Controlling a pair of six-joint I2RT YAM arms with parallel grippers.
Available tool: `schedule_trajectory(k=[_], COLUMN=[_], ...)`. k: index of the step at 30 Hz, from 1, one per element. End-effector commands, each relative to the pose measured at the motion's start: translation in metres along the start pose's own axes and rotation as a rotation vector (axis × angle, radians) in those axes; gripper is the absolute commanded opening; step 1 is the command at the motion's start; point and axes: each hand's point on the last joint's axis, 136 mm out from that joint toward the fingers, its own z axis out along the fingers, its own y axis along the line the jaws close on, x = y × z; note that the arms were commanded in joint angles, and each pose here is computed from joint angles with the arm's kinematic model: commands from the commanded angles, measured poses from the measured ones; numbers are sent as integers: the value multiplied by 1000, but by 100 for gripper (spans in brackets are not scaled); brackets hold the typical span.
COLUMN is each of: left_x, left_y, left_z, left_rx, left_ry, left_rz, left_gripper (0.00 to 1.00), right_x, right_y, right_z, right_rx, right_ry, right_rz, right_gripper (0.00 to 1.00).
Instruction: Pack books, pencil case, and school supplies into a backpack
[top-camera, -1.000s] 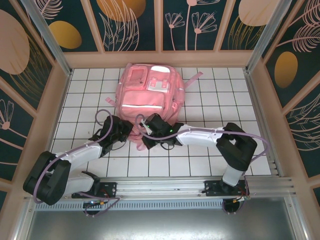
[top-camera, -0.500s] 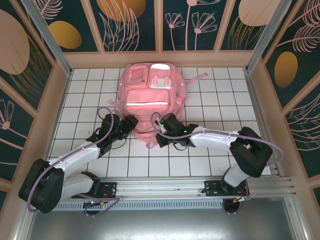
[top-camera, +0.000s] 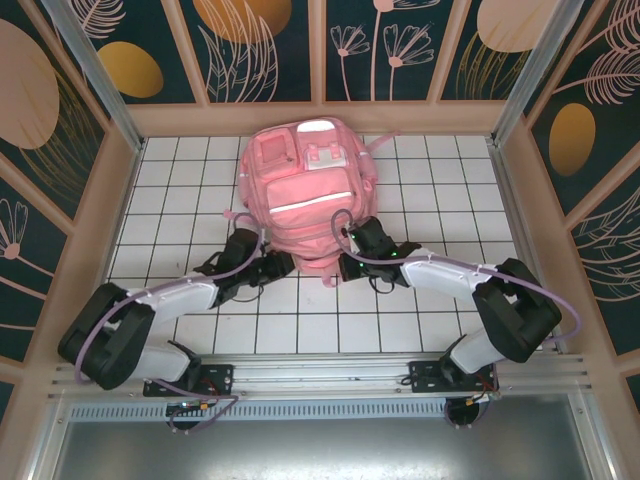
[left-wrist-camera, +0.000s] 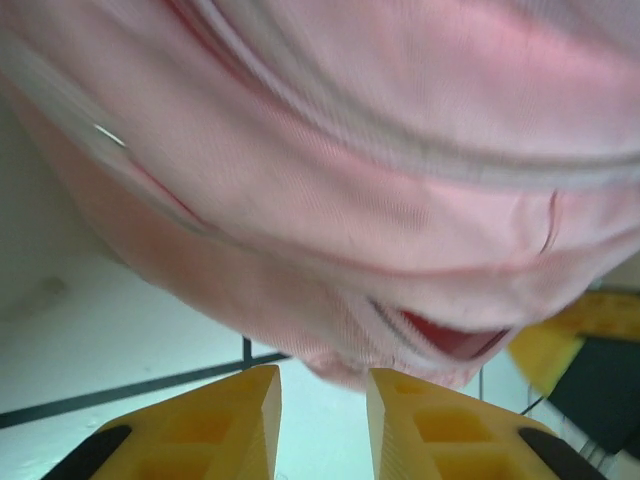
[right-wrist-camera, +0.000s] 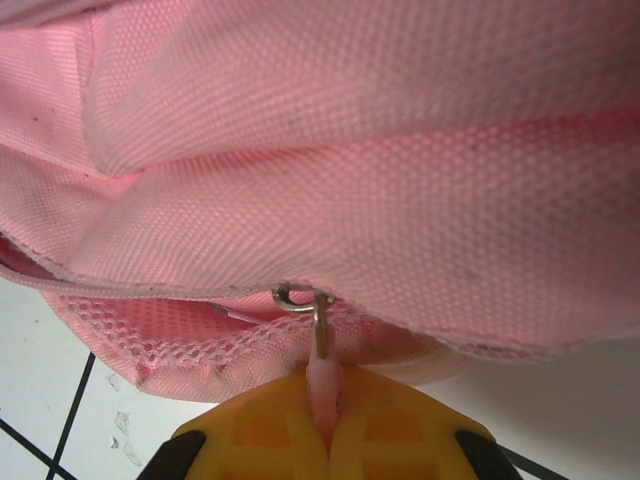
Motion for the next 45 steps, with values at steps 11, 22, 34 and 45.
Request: schedule_trajectory(k=[11, 22, 34, 45], left_x=[-7, -12, -15, -26], left_y=[-18, -22, -30, -31], left_z=[43, 41, 33, -1], left_rx=[26, 57, 99, 56], left_ry=[48, 7, -21, -123], left_rz=[65, 28, 25, 54], left_gripper=[28, 26, 25, 43], right_x=[1, 18, 3, -14], right_y=[14, 53, 108, 115], right_z=[-6, 2, 16, 24], right_rx=[-91, -121, -234, -220], right_ry=[4, 70, 58, 4], right_rz=[-10, -178, -161, -129], right_gripper=[0, 0, 1, 0])
